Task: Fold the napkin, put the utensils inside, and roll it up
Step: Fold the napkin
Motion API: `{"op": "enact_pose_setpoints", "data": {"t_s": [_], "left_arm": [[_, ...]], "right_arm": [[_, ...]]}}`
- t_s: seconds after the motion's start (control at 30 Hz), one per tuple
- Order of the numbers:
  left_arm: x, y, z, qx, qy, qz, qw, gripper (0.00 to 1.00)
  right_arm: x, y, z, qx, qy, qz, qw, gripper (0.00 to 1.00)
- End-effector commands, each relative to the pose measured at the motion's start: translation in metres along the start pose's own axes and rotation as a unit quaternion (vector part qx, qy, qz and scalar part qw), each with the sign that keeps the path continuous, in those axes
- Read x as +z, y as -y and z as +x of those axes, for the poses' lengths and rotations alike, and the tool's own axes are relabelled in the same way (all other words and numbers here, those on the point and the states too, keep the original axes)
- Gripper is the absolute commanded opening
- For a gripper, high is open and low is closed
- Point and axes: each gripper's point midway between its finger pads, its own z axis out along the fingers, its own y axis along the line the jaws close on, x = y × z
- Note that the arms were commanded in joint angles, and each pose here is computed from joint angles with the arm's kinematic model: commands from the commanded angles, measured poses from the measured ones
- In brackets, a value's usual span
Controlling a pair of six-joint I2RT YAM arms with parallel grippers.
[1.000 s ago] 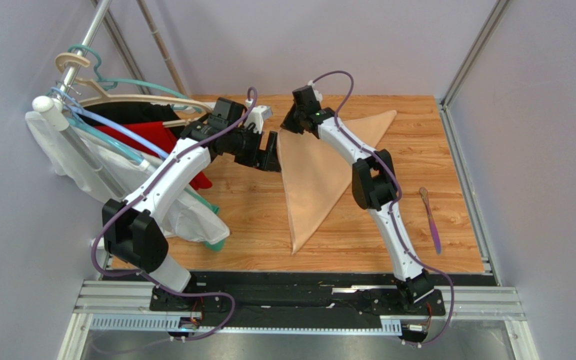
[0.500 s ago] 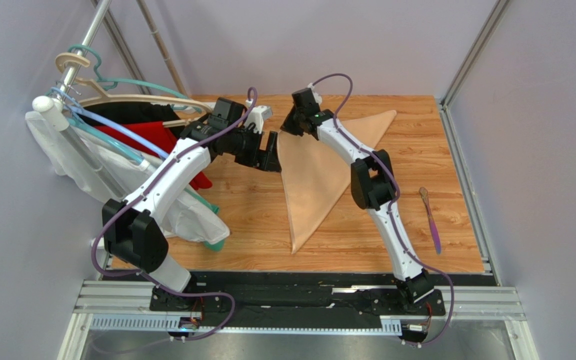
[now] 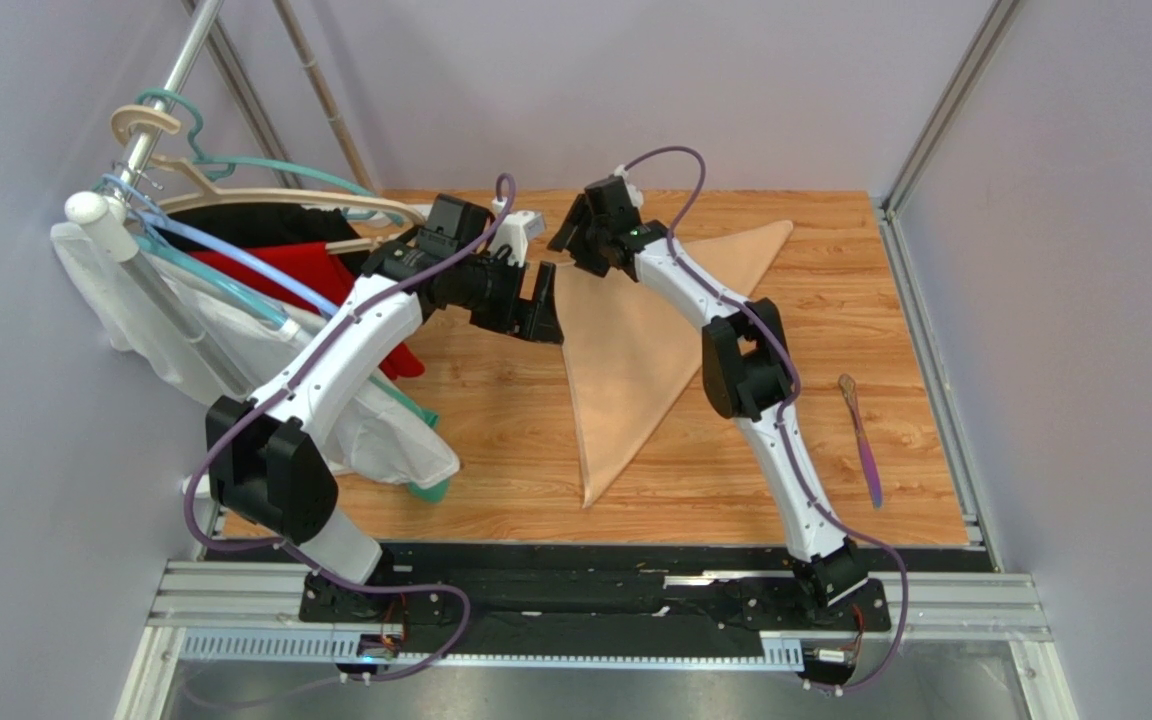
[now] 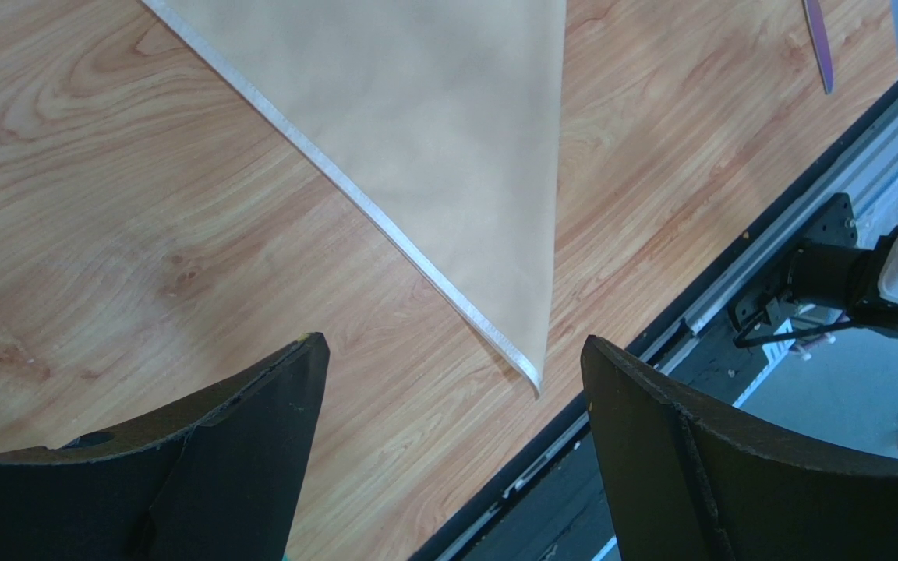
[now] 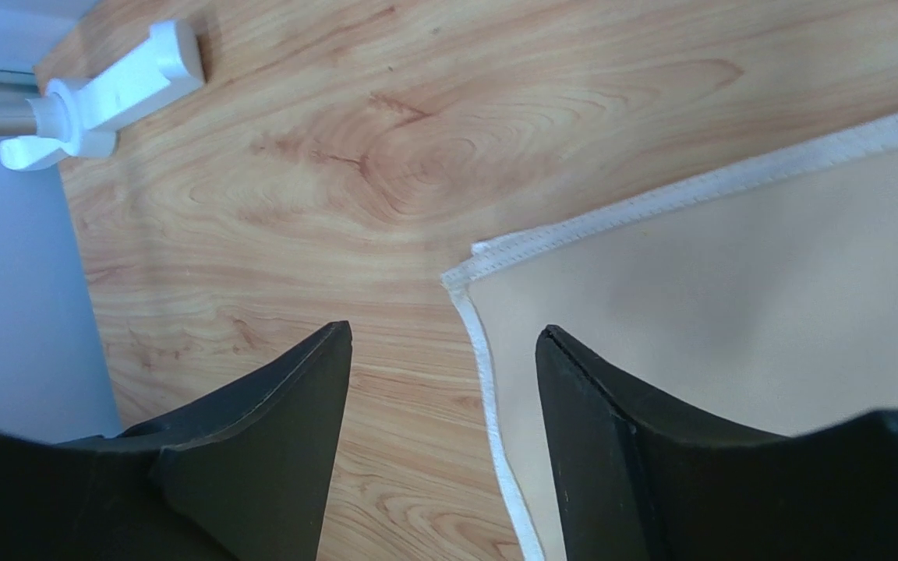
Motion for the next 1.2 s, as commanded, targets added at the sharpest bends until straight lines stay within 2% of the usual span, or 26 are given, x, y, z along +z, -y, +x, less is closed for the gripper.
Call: {"op": "enact_pose_setpoints", "data": {"t_s": [0.0,0.03,0.1,0.13,0.17,0.33,0.37,0.4,0.5,0.67,0.93,1.17], "left_arm": [[-0.005,0.002,-0.013,0.011,0.015,0.010,1.000,0.89],[-0.005,0.001,-0.013,0.011,0.014,0.009,1.000,0.89],[-0.006,0.001,-0.014,0.014,0.016,0.008,1.000,0.89],[-0.006,0.002,-0.014,0.013,0.017,0.008,1.000,0.89],[-0.006,0.002,-0.014,0.014,0.018,0.009,1.000,0.89],[-0.002,0.006,-0.011,0.022,0.012,0.009,1.000,0.88],[0.000,0.008,-0.010,0.024,0.010,0.009,1.000,0.88],[0.001,0.011,-0.009,0.029,0.008,0.010,1.000,0.88],[0.010,0.022,-0.001,0.043,-0.006,0.012,0.999,0.88],[0.028,0.049,0.015,0.081,-0.033,0.025,0.996,0.88],[0.044,0.064,0.030,0.109,-0.056,0.015,0.992,0.88],[0.065,0.076,0.055,0.086,-0.074,0.023,0.993,0.87]], "right_arm": [[-0.040,-0.024,-0.036,-0.026,0.038,-0.028,0.999,0.63],[-0.059,-0.030,-0.046,-0.030,0.049,-0.032,0.998,0.63],[-0.069,0.004,-0.050,-0.030,0.054,0.012,0.998,0.63],[-0.094,-0.005,-0.062,-0.031,0.068,0.005,0.997,0.63],[-0.096,0.023,-0.050,-0.031,0.051,0.034,0.998,0.63],[-0.159,0.082,-0.072,-0.020,0.073,0.091,0.993,0.63],[-0.179,0.082,-0.081,-0.017,0.085,0.087,0.992,0.63],[-0.184,0.108,-0.082,-0.009,0.080,0.110,0.991,0.63],[-0.211,0.139,-0.097,0.000,0.091,0.147,0.985,0.61],[-0.223,0.181,-0.100,-0.008,0.075,0.197,0.978,0.55],[-0.202,0.220,-0.075,0.001,0.019,0.244,0.970,0.49],[-0.183,0.242,-0.054,0.008,-0.014,0.264,0.964,0.45]]}}
